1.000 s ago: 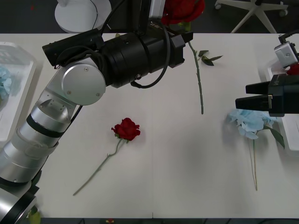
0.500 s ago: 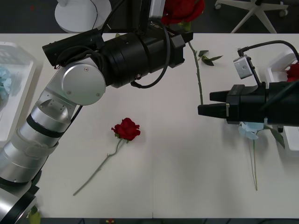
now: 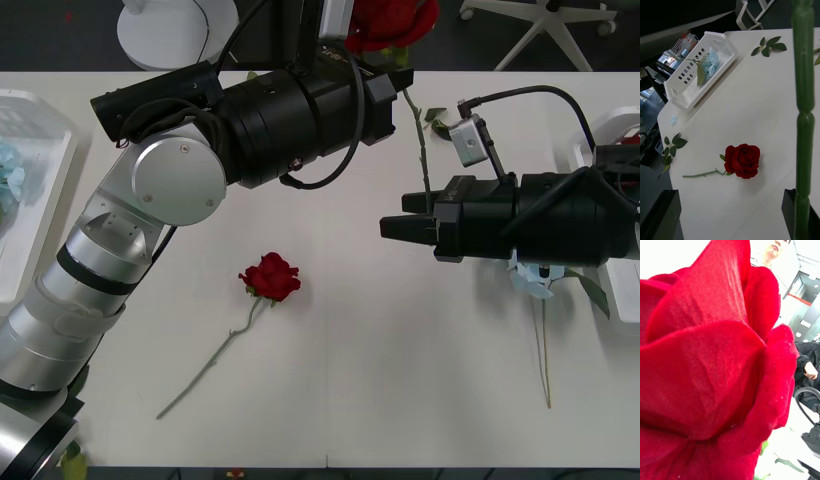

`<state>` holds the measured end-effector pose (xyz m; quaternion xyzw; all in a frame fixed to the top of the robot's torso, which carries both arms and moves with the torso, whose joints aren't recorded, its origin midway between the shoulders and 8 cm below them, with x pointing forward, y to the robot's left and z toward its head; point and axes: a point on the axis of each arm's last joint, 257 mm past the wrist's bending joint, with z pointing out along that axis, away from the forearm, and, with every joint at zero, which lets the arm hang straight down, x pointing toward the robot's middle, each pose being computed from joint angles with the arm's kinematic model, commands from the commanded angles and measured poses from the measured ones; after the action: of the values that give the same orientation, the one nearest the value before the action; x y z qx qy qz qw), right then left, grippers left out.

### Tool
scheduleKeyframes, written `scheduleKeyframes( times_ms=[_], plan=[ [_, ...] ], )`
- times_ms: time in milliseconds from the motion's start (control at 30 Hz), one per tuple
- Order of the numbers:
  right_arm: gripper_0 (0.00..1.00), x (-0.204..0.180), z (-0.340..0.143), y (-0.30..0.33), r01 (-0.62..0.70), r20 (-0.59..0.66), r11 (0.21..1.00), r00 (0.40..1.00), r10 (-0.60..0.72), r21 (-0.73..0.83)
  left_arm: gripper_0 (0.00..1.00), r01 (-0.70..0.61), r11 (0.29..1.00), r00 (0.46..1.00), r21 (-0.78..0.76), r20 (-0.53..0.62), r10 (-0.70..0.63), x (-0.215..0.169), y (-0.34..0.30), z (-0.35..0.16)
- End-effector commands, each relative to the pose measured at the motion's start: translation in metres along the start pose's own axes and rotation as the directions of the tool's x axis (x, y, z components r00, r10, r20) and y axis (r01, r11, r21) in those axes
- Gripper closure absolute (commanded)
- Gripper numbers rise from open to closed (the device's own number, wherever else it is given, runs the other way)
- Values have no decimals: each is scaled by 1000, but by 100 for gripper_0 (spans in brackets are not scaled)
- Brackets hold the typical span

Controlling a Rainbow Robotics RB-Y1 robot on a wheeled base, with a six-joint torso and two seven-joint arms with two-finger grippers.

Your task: Place the red flowers into the right box and the blue flowers into the left box. If a person shows an open palm, hand one flower to the person first, then continue sorting.

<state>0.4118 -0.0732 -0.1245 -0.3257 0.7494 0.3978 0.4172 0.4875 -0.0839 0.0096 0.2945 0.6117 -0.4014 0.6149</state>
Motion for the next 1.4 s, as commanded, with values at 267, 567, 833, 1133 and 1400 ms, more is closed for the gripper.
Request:
scheduleKeyframes(
  times_ms=[267,567,833,1133,1400],
  plan=[
    [90,-30,18,14,31,57,999,998,-30,-33,100,13,997,998,71,66,-18,-35,-36,9],
    [100,-30,18,13,20,56,999,998,-18,-32,71,13,997,998,71,66,-18,-35,-36,9],
    [100,-30,17,12,20,52,999,998,-18,-29,8,13,997,998,71,66,-18,-35,-36,9],
    [100,-33,4,2,14,34,1000,999,-14,-1,0,13,997,998,71,66,-18,-35,-36,9],
    [100,-21,-37,-31,-38,-115,994,992,50,98,0,13,997,998,71,66,-18,-35,-36,9]
  ],
)
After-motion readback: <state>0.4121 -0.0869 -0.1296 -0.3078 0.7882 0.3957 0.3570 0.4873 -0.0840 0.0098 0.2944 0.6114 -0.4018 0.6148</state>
